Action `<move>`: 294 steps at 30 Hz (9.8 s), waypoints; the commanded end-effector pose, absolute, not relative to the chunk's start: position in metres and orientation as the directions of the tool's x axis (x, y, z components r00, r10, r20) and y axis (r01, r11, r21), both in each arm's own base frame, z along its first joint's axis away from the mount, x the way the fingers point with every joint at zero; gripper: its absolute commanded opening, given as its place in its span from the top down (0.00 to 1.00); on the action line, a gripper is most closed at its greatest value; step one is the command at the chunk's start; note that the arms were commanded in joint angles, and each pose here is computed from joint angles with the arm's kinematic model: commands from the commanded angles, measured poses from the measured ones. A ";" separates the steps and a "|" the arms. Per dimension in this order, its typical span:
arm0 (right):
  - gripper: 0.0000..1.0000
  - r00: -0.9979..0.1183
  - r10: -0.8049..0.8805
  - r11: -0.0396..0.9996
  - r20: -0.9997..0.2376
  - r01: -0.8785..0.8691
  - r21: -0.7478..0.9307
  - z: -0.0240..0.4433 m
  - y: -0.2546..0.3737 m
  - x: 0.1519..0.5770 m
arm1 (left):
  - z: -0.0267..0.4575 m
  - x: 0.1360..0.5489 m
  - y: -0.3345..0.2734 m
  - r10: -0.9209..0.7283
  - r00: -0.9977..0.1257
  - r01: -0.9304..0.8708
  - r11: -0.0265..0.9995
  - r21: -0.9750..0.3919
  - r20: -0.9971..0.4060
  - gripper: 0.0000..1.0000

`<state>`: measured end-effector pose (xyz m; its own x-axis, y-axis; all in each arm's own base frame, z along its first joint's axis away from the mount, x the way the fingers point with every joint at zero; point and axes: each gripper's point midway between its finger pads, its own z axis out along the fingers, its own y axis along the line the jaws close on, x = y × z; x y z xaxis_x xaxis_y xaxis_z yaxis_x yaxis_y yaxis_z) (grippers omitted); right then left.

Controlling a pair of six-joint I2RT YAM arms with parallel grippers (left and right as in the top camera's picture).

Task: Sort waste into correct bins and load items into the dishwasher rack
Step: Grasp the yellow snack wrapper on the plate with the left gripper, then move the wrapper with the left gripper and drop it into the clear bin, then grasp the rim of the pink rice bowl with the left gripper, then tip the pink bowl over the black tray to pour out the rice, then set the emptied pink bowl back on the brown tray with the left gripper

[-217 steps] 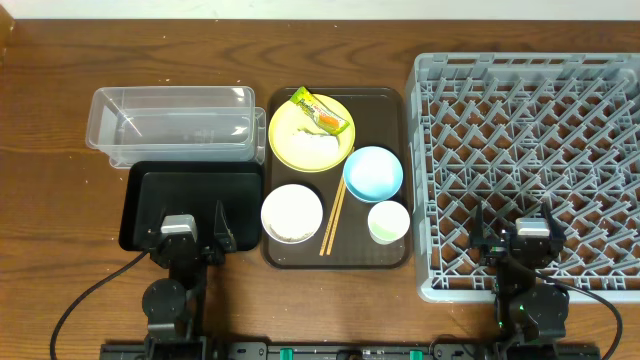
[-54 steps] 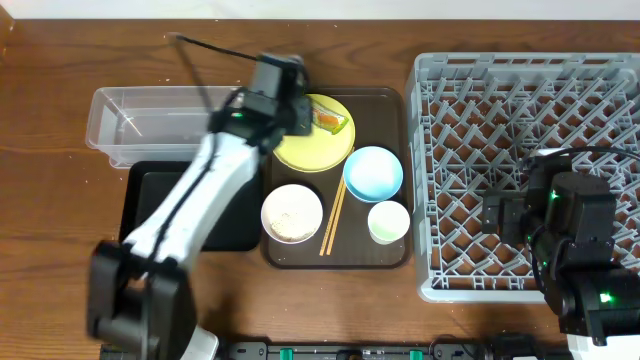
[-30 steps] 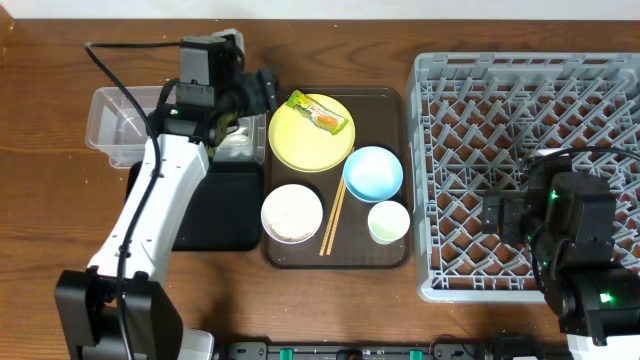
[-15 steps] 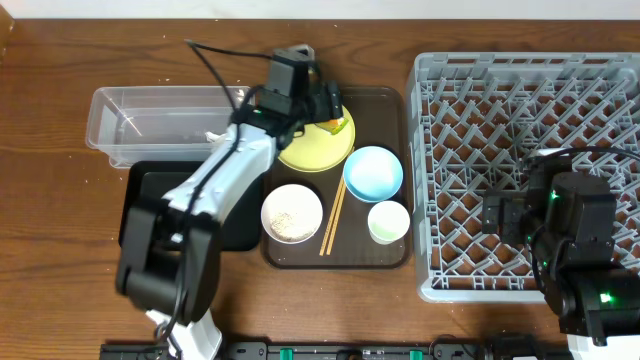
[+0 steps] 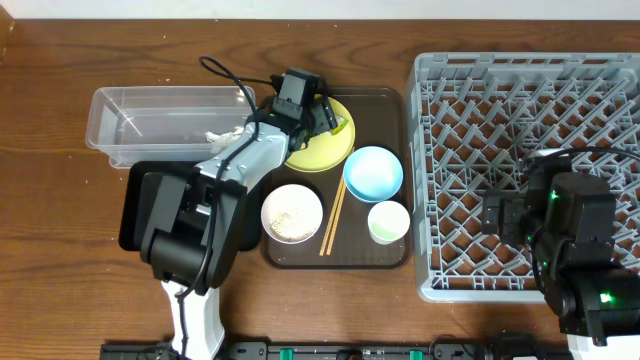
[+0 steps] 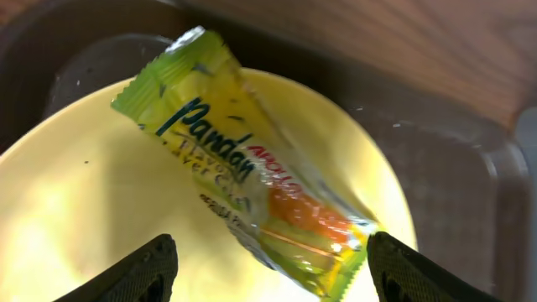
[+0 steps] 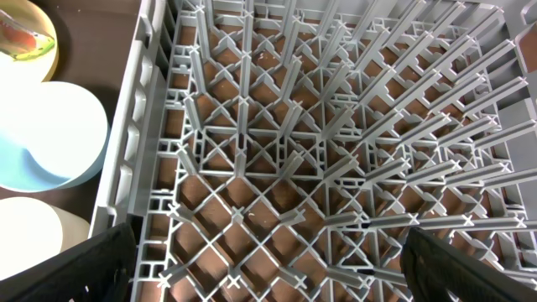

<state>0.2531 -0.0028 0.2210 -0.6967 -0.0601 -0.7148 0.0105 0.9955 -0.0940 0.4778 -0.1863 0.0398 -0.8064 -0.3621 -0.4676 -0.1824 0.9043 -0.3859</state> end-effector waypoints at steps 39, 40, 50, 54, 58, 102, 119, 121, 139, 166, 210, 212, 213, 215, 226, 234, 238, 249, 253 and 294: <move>0.01 -0.683 -0.050 0.996 -0.728 0.020 -0.088 0.230 -0.004 0.254 | 0.118 0.471 -0.160 -0.299 -0.754 -0.128 0.940 -0.316 -0.585 0.94; 0.01 -0.684 -0.050 0.996 -0.728 0.020 -0.087 0.230 -0.004 0.254 | 0.128 0.470 -0.155 -0.308 -0.745 -0.133 0.938 -0.321 -0.592 0.94; 0.01 -0.683 -0.050 0.996 -0.728 0.020 -0.087 0.230 -0.004 0.254 | 0.194 0.454 -0.037 -0.447 -0.603 -0.366 0.891 -0.269 -0.661 0.94; 0.01 -0.683 -0.050 0.996 -0.728 0.020 -0.087 0.230 -0.004 0.254 | 0.186 0.447 0.000 -0.491 -0.594 -0.454 0.859 -0.239 -0.637 0.94; 0.01 -0.683 -0.050 0.996 -0.728 0.020 -0.087 0.230 -0.004 0.254 | 0.181 0.444 0.013 -0.507 -0.594 -0.484 0.846 -0.226 -0.624 0.65; 0.01 -0.686 -0.050 0.996 -0.726 0.019 -0.087 0.229 -0.004 0.253 | 0.027 0.259 -0.199 0.229 -0.973 0.229 0.968 0.100 0.019 0.58; 0.01 -0.691 -0.050 0.996 -0.721 0.019 -0.088 0.228 -0.004 0.252 | 0.035 0.261 -0.198 0.231 -0.973 0.230 0.968 0.103 -0.001 0.94; 0.01 -0.691 -0.050 0.996 -0.721 0.019 -0.088 0.228 -0.004 0.252 | 0.048 0.263 -0.199 0.232 -0.972 0.229 0.970 0.085 -0.036 0.94; 0.01 -0.692 -0.051 0.996 -0.720 0.019 -0.088 0.228 -0.004 0.252 | 0.177 0.276 -0.161 0.190 -0.953 0.289 0.797 -0.530 -0.234 0.94; 0.01 -0.693 -0.051 0.996 -0.719 0.019 -0.088 0.227 -0.004 0.252 | 0.177 0.270 -0.029 -0.453 -0.881 0.010 0.262 -0.965 -0.133 0.94; 0.01 -0.717 -0.053 0.996 -0.695 0.015 -0.091 0.221 -0.005 0.246 | 0.171 0.292 -0.007 -0.491 -0.843 0.054 0.331 -0.942 -0.221 0.94; 0.01 -0.718 -0.053 0.996 -0.694 0.015 -0.092 0.221 -0.005 0.246 | 0.172 0.292 -0.008 -0.499 -0.844 0.036 0.314 -0.949 -0.198 0.94; 0.01 -0.718 -0.053 0.996 -0.694 0.015 -0.092 0.221 -0.005 0.246 | 0.176 0.291 -0.009 -0.504 -0.843 0.042 0.291 -0.956 -0.191 0.94; 0.01 -0.718 -0.053 0.996 -0.694 0.016 -0.092 0.221 -0.005 0.246 | 0.192 0.292 -0.012 -0.512 -0.832 0.110 0.225 -0.968 -0.214 0.94; 0.01 -0.718 -0.053 0.996 -0.694 0.015 -0.092 0.221 -0.005 0.246 | 0.201 0.296 -0.010 -0.539 -0.833 0.063 0.140 -0.988 -0.129 0.94; 0.01 -0.719 -0.053 0.996 -0.693 0.015 -0.092 0.221 -0.005 0.245 | 0.202 0.301 -0.008 -0.536 -0.828 0.086 0.166 -0.982 -0.163 0.94; 0.01 -0.719 -0.053 0.996 -0.693 0.015 -0.092 0.221 -0.005 0.245 | 0.206 0.298 -0.016 -0.518 -0.839 0.091 0.163 -0.982 -0.164 0.94; 0.01 -0.718 -0.053 0.996 -0.694 0.015 -0.091 0.221 -0.005 0.246 | 0.175 0.274 -0.106 -0.185 -0.939 0.128 0.594 -0.794 -0.289 0.94; 0.01 -0.718 -0.053 0.996 -0.694 0.015 -0.091 0.221 -0.005 0.246 | 0.162 0.274 -0.144 -0.046 -0.934 0.225 0.694 -0.684 -0.354 0.94; 0.01 -0.719 -0.053 0.996 -0.693 0.015 -0.091 0.221 -0.005 0.245 | 0.137 0.271 -0.250 0.264 -0.841 0.478 0.772 -0.419 -0.473 0.43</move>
